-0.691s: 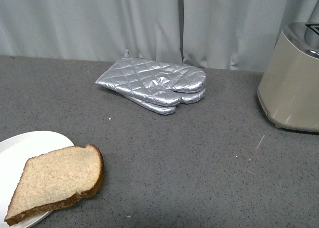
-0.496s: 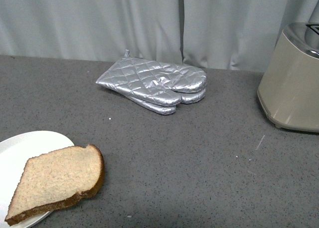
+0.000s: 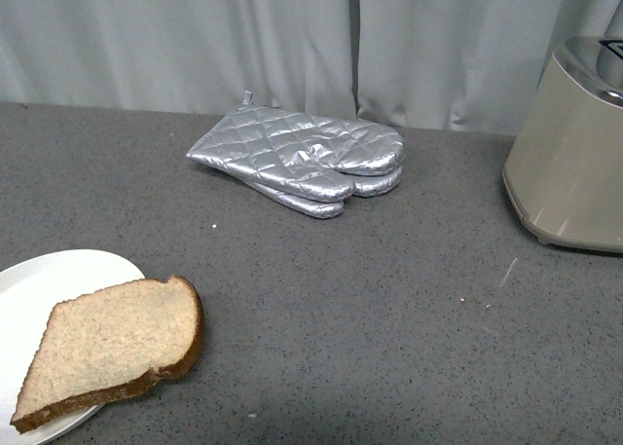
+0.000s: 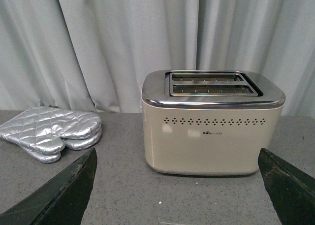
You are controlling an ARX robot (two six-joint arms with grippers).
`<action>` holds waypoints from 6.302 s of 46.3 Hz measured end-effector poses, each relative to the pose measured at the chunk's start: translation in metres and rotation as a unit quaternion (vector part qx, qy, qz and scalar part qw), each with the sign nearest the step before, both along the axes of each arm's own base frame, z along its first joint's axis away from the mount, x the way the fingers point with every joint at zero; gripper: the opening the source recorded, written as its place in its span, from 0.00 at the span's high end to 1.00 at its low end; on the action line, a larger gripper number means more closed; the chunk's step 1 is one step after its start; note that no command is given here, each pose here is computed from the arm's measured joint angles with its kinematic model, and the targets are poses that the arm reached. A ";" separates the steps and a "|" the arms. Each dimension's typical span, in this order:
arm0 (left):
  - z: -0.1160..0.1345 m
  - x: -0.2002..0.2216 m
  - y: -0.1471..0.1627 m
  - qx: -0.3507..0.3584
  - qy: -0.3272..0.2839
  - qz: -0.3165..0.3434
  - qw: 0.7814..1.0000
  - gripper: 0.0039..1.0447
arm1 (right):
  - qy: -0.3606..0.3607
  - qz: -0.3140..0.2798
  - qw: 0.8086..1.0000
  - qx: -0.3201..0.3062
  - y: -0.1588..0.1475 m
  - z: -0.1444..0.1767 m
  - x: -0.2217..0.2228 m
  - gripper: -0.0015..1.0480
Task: Put bread into toaster
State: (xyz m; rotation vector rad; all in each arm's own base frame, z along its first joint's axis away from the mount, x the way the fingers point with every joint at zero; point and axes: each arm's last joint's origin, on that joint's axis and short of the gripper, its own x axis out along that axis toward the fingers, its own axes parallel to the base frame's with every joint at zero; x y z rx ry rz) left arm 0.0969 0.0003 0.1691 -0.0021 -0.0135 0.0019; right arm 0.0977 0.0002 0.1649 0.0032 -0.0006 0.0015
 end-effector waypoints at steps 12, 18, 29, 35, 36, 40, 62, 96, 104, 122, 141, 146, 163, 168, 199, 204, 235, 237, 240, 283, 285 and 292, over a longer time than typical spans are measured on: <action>0.000 0.000 0.000 0.000 0.000 0.000 1.000 0.06 | 0.000 0.000 1.000 0.000 0.000 0.000 0.000 0.09; 0.000 0.000 0.000 0.000 0.000 0.000 1.000 0.06 | 0.000 0.000 1.000 0.000 0.000 0.000 0.000 0.09; 0.000 0.000 0.000 0.000 0.000 0.000 1.000 0.06 | 0.000 0.000 1.000 0.000 0.000 0.000 0.000 0.09; 0.000 0.000 0.000 0.000 0.000 0.000 1.000 0.06 | 0.000 0.000 1.000 0.000 0.000 0.000 0.000 0.09; 0.000 0.000 0.000 0.000 0.000 0.000 1.000 0.06 | 0.000 0.000 1.000 0.000 0.000 0.000 0.000 0.09; -0.001 0.000 0.000 -0.036 0.035 -0.030 0.998 0.06 | 0.000 0.000 1.000 0.000 0.000 0.000 0.000 0.09; 0.013 0.089 0.019 -0.403 0.178 -0.074 0.895 0.06 | 0.000 0.000 1.000 0.000 0.000 0.000 0.000 0.09; -0.089 0.204 0.153 -0.151 0.399 0.008 0.904 0.06 | 0.000 0.000 1.000 0.000 0.000 0.000 0.000 0.09; -0.099 0.199 0.157 -0.122 0.427 0.001 0.896 0.06 | 0.000 0.000 1.000 0.000 0.000 0.000 0.000 0.09; -0.110 0.188 0.148 -0.108 0.468 -0.033 0.876 0.06 | 0.000 0.000 1.000 0.000 0.000 0.000 0.000 0.09; -0.110 0.182 0.131 -0.103 0.491 -0.097 0.859 0.06 | 0.000 0.000 1.000 0.000 0.000 0.000 0.000 0.09; -0.111 0.181 0.128 -0.096 0.496 -0.105 0.856 0.06 | 0.000 0.000 1.000 0.000 0.000 0.000 0.000 0.09; -0.112 0.175 0.119 -0.066 0.527 -0.143 0.835 0.06 | 0.000 0.000 1.000 0.000 0.000 0.000 0.000 0.09; -0.113 0.173 0.116 -0.060 0.530 -0.151 0.832 0.06 | 0.000 0.000 1.000 0.000 0.000 0.000 0.000 0.09; -0.120 0.169 0.106 -0.069 0.533 -0.145 0.831 0.89 | 0.000 0.000 1.000 0.000 0.000 0.000 0.000 0.09; -0.120 0.170 0.104 -0.088 0.529 -0.143 0.832 0.97 | 0.000 0.000 1.000 0.000 0.000 0.000 0.000 0.09; -0.093 0.205 0.024 -0.153 0.477 -0.115 0.858 0.97 | 0.000 0.000 1.000 0.000 0.000 0.000 0.000 0.09; -0.092 0.207 0.014 -0.160 0.474 -0.114 0.858 0.97 | 0.000 0.000 1.000 0.000 0.000 0.000 0.000 0.09; -0.090 0.210 -0.003 -0.169 0.467 -0.113 0.860 0.97 | 0.000 0.000 1.000 0.000 0.000 0.000 0.000 0.09; -0.124 0.216 -0.185 -0.229 0.496 -0.150 0.824 0.92 | 0.000 0.000 1.000 0.000 0.000 0.000 0.000 0.09; -0.124 0.217 -0.185 -0.233 0.496 -0.150 0.823 0.85 | 0.000 0.000 1.000 0.000 0.000 0.000 0.000 0.09; -0.121 0.218 -0.184 -0.238 0.492 -0.149 0.824 0.67 | 0.000 0.000 1.000 0.000 0.000 0.000 0.000 0.09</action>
